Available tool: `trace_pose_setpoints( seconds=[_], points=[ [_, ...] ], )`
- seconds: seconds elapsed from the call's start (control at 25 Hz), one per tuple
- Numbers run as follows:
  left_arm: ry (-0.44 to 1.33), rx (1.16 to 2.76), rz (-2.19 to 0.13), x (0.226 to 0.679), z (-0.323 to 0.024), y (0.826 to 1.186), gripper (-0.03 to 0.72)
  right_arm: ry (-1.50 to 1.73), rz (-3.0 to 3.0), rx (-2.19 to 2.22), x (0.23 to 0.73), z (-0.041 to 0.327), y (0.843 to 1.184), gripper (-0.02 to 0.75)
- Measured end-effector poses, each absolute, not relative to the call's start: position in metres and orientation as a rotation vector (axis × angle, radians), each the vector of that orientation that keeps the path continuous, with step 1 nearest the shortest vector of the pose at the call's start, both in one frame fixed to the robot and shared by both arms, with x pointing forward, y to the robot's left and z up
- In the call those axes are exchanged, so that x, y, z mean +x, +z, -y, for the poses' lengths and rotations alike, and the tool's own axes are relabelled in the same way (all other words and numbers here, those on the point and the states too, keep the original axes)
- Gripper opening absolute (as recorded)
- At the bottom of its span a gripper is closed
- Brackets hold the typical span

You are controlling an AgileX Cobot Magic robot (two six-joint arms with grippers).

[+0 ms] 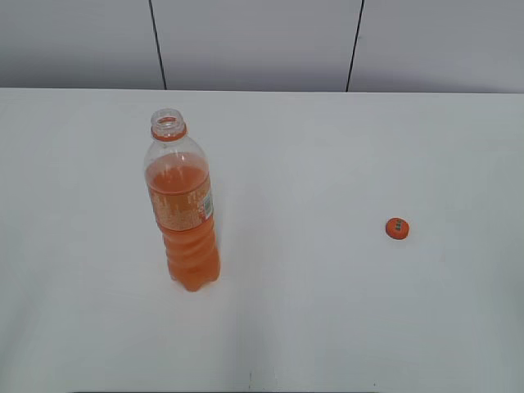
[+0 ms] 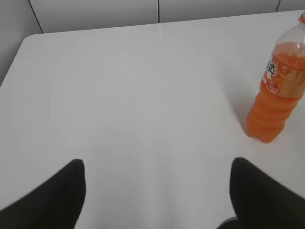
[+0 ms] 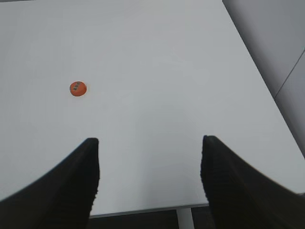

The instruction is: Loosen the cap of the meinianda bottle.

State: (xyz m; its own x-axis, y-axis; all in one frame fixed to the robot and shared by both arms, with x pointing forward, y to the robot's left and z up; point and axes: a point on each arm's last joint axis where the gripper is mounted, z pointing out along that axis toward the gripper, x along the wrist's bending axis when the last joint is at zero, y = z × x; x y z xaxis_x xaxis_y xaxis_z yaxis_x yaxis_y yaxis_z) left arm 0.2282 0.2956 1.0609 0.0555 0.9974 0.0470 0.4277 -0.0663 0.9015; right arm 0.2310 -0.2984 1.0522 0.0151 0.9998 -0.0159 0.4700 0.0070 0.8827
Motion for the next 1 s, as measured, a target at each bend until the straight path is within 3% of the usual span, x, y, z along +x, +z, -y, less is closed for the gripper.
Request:
trace_pose_setpoints(
  seconds=[1.0],
  points=[
    [0.969, 1.594, -1.463, 0.2282, -0.2951, 1.0609, 0.562, 0.914, -1.550, 1.557, 0.2310, 0.2984, 1.0523, 0.501]
  ],
)
